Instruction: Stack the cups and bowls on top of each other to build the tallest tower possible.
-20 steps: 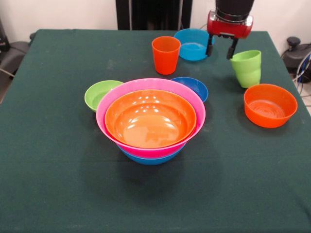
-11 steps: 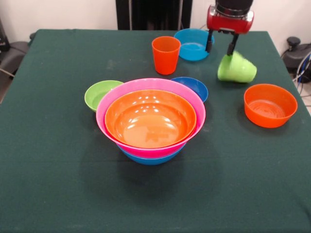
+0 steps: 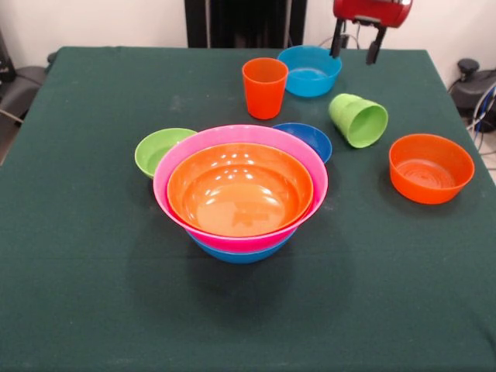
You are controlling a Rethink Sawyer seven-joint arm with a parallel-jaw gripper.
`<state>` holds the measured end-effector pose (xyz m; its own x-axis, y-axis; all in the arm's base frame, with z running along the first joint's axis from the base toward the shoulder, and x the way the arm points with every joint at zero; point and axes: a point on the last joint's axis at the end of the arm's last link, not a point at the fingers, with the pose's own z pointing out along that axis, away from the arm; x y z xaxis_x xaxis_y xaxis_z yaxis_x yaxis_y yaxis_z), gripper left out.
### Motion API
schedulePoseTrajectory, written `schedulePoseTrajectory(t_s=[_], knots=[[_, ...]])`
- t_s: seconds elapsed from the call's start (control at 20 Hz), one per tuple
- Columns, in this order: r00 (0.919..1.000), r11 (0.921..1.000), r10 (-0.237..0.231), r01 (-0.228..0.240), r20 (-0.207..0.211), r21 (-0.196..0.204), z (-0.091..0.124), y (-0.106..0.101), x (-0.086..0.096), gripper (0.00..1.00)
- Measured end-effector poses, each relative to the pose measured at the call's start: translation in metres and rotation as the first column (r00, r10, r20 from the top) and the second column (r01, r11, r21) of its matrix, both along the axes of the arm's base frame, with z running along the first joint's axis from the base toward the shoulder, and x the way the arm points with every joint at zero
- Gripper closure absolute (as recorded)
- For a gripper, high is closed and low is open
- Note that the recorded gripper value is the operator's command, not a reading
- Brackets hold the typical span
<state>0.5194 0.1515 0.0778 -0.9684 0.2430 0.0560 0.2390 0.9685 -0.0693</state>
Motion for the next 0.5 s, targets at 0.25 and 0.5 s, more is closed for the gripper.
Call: schedulePoseTrajectory(t_s=[0.25, 0.5], knots=[[1.0000, 1.0000, -0.002, 0.002, 0.007, -0.002, 0.013, -0.001, 0.004, 0.00], [0.9998, 1.0000, -0.005, 0.005, 0.020, -0.003, 0.018, -0.003, 0.008, 0.00]])
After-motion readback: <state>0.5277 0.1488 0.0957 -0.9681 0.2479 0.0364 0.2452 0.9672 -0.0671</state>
